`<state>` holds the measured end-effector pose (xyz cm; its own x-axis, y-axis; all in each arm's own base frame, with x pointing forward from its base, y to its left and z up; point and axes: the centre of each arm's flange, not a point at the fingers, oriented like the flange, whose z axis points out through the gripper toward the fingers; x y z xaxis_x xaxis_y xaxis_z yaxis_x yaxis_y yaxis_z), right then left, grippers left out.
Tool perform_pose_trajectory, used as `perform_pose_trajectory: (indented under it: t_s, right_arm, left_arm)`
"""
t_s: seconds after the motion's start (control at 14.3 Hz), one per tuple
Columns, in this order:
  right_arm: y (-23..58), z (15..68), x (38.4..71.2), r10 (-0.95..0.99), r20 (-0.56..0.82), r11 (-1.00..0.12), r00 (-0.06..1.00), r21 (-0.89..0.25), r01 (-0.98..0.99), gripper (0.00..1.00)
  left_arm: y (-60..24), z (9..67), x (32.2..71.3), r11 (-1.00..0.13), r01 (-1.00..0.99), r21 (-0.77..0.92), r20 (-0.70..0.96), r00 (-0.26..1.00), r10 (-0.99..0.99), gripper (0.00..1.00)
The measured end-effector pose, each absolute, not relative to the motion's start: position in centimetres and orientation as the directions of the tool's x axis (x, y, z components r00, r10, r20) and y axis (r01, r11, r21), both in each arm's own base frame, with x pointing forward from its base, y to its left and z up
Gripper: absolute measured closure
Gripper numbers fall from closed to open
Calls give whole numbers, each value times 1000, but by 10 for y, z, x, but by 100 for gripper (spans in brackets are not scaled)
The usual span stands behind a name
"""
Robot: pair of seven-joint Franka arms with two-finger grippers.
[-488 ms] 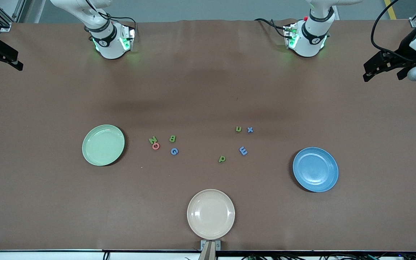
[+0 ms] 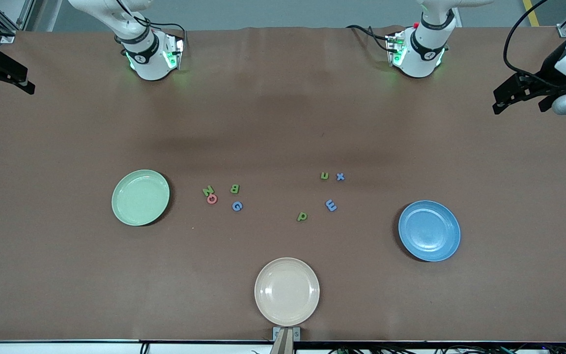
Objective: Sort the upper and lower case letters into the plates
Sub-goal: 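Reach the left gripper toward the green lowercase p letter, then grasp the green p with the left gripper while the right gripper reaches N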
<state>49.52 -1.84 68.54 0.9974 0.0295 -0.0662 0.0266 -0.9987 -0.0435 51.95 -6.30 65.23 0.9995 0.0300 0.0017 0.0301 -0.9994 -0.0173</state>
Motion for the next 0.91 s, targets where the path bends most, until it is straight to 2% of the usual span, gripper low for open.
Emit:
perform_pose_trajectory:
  t_s: [0.35,0.91]
  right_arm:
    - [-19,685,495,29,-66,-999,997,-44,26,0]
    - [-19,684,498,29,-60,-999,998,-42,26,0]
  left_arm:
    - [-124,598,552,-999,9,-40,-62,998,12,0]
    - [-286,464,585,-966,257,17,-60,965,256,0]
